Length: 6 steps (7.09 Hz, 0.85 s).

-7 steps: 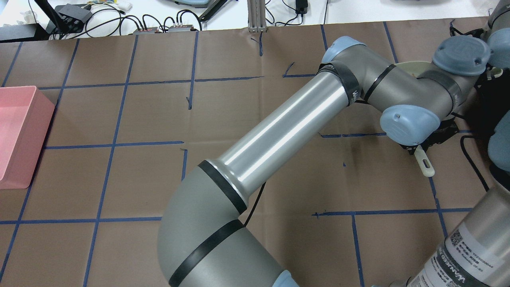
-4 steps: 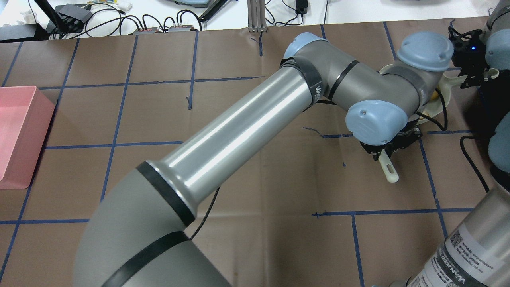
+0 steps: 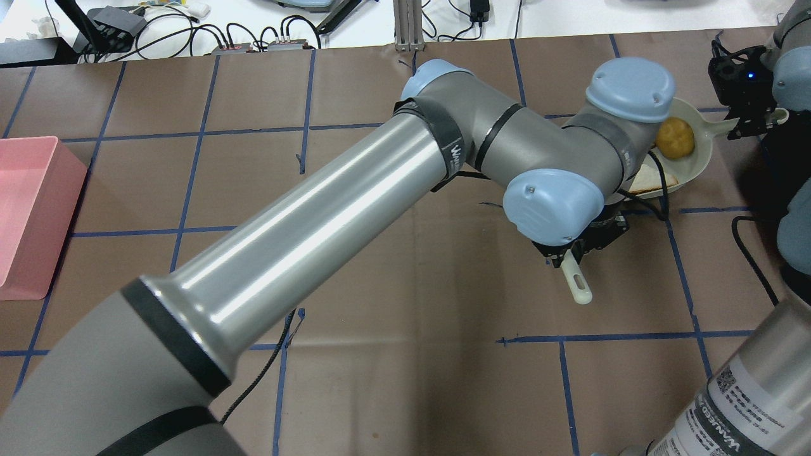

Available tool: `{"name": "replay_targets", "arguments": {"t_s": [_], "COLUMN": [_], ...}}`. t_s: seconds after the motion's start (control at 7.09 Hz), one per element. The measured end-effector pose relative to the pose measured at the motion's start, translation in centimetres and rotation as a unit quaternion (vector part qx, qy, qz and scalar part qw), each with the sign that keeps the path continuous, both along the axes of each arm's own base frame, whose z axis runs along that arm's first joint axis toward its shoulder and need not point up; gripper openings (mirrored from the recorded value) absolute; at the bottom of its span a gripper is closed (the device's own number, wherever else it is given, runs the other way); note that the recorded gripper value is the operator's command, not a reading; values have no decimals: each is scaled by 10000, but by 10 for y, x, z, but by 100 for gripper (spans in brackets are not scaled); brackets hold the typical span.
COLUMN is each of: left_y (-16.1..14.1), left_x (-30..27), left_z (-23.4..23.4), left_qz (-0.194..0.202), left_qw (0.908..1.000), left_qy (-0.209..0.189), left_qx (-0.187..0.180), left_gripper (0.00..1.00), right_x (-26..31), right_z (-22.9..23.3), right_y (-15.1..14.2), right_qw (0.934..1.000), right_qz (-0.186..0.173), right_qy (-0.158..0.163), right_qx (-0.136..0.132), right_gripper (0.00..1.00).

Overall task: Sweep and dump trash in nearest bin
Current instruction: 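Pull the brush back with the left gripper while the right gripper lifts the dustpan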

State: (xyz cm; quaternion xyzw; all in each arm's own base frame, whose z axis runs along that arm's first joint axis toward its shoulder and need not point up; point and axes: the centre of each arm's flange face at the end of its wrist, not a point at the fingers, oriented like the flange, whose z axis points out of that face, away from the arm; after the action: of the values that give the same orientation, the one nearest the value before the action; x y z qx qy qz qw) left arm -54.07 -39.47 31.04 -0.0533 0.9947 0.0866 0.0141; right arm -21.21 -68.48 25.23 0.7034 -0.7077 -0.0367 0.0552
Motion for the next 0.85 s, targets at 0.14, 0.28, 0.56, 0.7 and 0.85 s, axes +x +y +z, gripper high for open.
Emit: {"name": "replay_targets", "arguments": {"t_s": [0.14, 0.28, 0.56, 0.7, 0.85], "left_y": [16, 36, 75, 97, 117], "left_x": [17, 36, 71, 91, 107], "left_z": [-2, -4, -11, -17, -24], "left_qz": [-2, -1, 5, 9, 6], "left_qw": [10000, 9999, 9999, 9999, 9999], "left_qy": [-69, -94, -70, -84, -76], "left_qx": [-31, -64, -124, -112, -124], "left_gripper": [0, 0, 0, 0, 0], "right_x": [1, 2, 3, 6, 10], "right_z": [2, 4, 11, 23, 39], "right_y": [0, 0, 1, 5, 11], "right_qw": [10000, 10000, 9999, 9998, 9997], "right_qz": [3, 6, 6, 9, 8], "right_qy": [-32, -60, -129, -187, -233], "right_qx": [-27, -49, -61, -50, -6], "right_gripper": [0, 0, 0, 0, 0]}}
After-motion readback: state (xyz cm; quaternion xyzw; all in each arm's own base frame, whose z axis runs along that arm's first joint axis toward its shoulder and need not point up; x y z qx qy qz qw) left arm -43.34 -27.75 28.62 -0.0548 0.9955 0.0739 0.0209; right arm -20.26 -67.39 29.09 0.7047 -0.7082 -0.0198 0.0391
